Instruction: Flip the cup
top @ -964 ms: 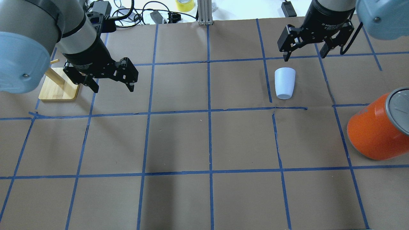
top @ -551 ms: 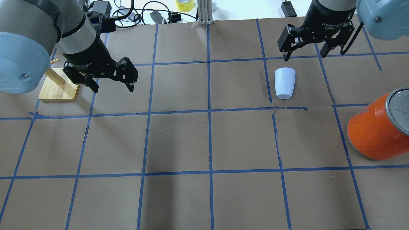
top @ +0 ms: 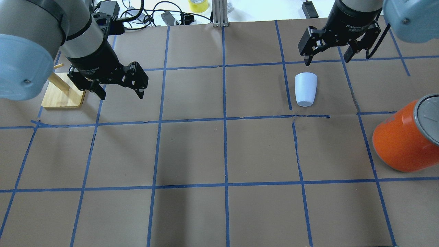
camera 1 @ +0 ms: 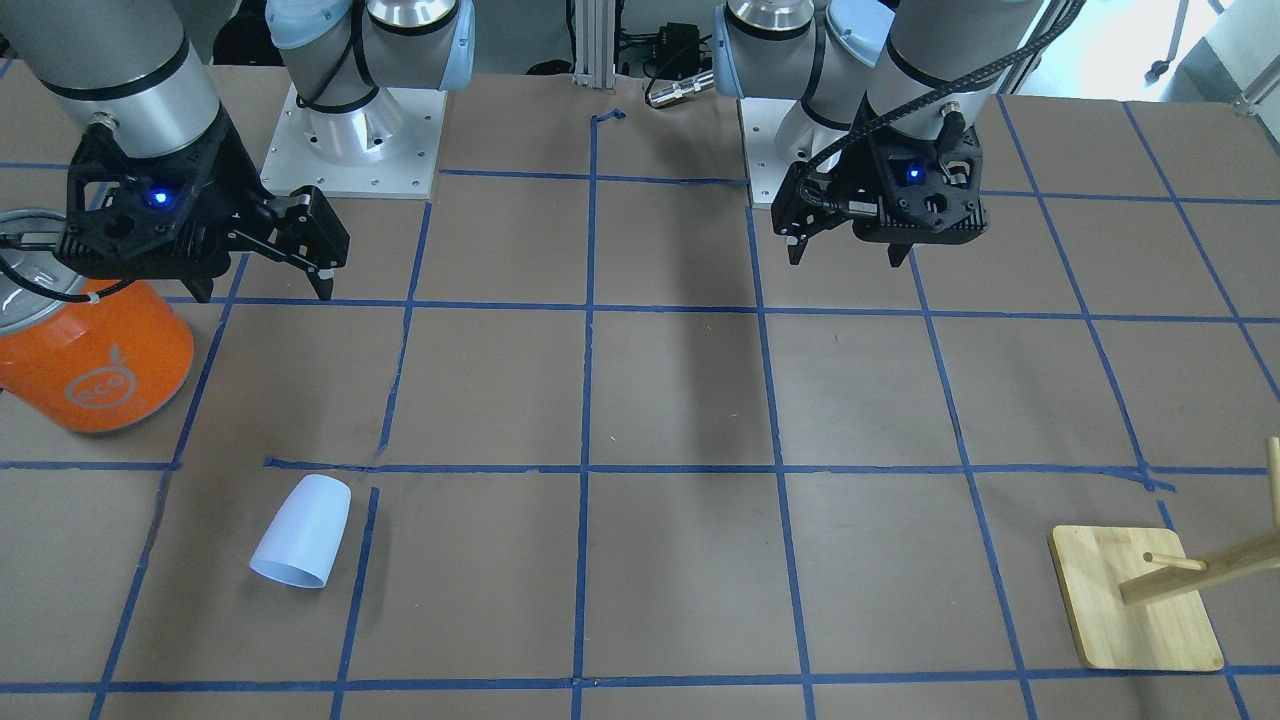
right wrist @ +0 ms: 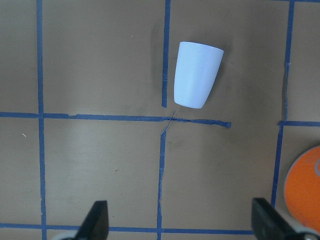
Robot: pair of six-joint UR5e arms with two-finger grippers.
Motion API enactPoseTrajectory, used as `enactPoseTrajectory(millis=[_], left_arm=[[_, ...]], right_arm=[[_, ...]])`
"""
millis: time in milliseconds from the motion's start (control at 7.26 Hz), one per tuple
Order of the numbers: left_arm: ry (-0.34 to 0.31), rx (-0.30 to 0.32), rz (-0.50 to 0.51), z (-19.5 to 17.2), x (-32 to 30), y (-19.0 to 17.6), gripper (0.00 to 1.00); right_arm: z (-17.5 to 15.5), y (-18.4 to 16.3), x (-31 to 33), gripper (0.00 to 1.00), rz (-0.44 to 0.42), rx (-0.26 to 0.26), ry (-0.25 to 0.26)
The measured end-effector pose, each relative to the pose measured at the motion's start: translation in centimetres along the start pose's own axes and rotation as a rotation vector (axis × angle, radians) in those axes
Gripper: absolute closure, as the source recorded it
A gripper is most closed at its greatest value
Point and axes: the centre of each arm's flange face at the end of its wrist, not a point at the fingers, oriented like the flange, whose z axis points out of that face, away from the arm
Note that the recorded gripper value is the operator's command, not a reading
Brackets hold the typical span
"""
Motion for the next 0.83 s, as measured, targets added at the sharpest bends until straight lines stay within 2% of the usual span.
enactPoseTrajectory(millis=[551,826], left_arm=[[0.0,0.006,0.0,-0.3,0.0,0.1,0.0],[0.0,0.006,0.001,-0.2,-0.1,0.1,0.0]], right_arm=[[0.7,-0.5,0.0,0.0,-0.003,-0.009,-0.002],[3.0,-2.4,0.5,0.0,0.005,-0.032,-0.008]])
